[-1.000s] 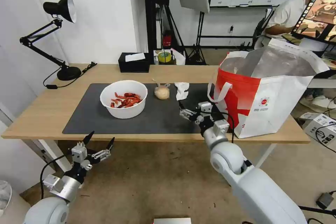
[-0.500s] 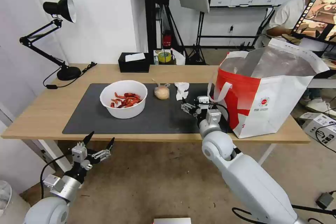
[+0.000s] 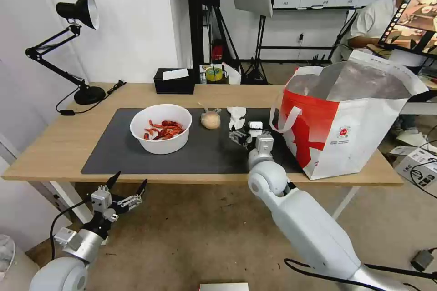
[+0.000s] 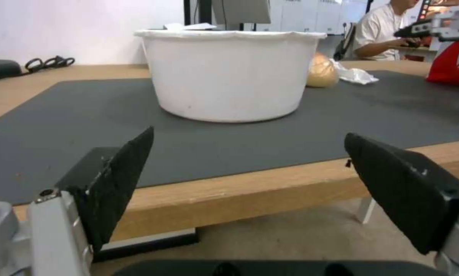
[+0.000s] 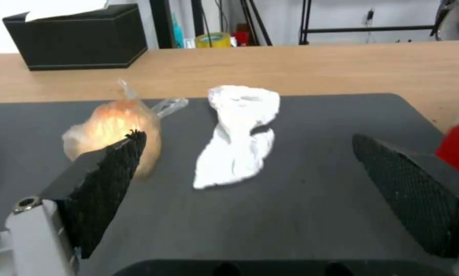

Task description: Pick up the trash from the table and place it into the takeout bag.

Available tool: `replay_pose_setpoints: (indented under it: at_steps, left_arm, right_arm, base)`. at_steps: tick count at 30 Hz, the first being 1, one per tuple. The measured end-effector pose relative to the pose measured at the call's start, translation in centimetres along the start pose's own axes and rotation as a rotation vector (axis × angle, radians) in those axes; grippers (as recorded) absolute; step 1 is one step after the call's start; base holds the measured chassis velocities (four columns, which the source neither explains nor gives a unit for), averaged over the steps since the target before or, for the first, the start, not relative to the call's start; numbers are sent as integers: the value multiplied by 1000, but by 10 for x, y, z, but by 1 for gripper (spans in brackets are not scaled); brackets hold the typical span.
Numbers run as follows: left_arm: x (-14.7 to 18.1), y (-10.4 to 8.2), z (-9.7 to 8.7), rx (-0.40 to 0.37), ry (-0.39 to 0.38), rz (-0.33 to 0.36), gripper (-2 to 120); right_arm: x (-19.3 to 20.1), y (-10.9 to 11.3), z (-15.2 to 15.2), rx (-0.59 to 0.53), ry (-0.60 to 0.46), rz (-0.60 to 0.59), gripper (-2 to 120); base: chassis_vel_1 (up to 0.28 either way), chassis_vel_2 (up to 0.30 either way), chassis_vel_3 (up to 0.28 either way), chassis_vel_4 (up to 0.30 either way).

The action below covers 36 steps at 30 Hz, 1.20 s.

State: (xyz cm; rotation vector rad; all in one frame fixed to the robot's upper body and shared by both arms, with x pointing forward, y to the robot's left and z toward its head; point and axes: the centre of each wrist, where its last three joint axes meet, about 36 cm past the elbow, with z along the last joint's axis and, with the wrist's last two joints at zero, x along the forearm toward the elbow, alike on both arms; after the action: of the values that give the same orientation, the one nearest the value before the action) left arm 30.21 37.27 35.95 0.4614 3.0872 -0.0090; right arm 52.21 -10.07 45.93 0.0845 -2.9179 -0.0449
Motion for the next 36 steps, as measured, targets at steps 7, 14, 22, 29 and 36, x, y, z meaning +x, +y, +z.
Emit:
replay_pose_setpoints:
  at_steps: [7,14,22,29,36]
  left_arm:
    - [0,-1,1,3,-1,0,100]
    - [0,-1,1,4,0,2,100]
    - [-1,-1,1,4,1,8,100]
    - [-1,-5,5,15,6,11,100]
    - [-1,-7,8,20,11,12,100]
  right_arm:
    - [-18,11,-18,10,6,12,100]
    - [-38,23,-35,18,33,49,100]
    - [-55,31,-44,27,65,82,100]
    - [-73,31,-43,52,111,109,100]
    - [-89,32,-43,94,171,120,100]
  base:
    - [0,0,0,0]
    - [0,0,0,0]
    - [0,0,0,0]
    - [0,0,0,0]
    - [0,0,0,0]
